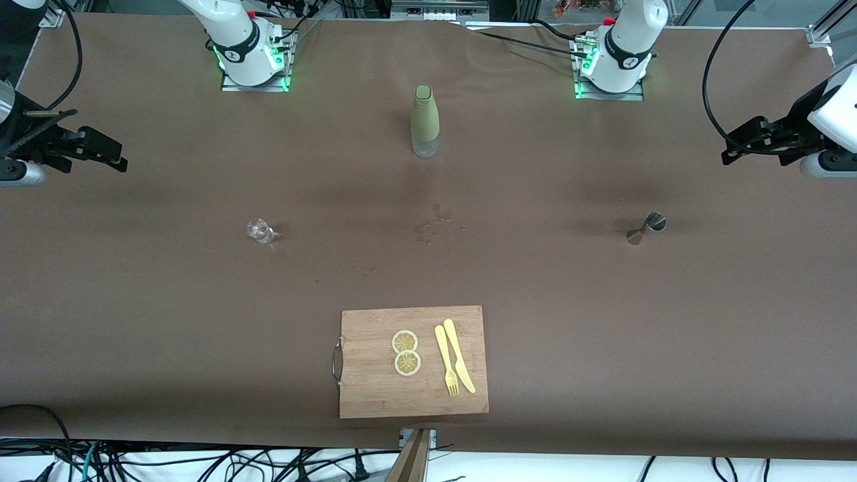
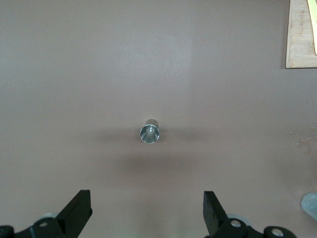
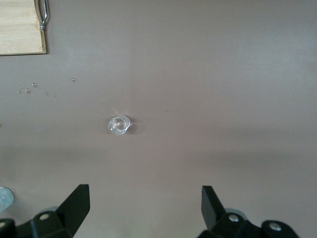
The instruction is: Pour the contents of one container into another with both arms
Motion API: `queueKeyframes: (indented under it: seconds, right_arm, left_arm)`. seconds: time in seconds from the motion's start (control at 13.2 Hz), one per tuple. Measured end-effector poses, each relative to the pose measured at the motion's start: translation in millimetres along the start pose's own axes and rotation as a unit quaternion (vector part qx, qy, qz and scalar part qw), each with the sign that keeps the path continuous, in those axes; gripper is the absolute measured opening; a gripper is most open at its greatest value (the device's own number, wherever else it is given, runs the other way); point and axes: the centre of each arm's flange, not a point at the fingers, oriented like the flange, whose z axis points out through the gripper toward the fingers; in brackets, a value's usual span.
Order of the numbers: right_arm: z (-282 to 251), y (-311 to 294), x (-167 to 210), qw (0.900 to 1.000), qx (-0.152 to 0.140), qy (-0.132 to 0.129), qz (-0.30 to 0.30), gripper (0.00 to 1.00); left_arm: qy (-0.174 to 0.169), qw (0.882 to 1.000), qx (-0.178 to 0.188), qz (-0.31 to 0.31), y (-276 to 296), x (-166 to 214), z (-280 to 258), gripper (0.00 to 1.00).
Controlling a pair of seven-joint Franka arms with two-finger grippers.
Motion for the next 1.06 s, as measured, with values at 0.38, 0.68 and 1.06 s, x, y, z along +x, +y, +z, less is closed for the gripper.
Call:
queueKeyframes:
  seconds: [0.38,0.68,1.06]
  right_arm:
    - [0,-4,0,1.000,0.000,0.000,-0.003,1.00]
    - [0,-12,0,1.000,-0.001,0.000,-0.011,1.00]
    - [0,-12,0,1.000,-0.001,0.000,-0.011,1.00]
  left_arm:
    - [0.001,1.000,0.000,0.000,0,0,-1,1.00]
    - [0.001,1.000,0.000,0.000,0,0,-2,1.00]
    - [0.002,1.000,0.000,0.000,0,0,-2,1.00]
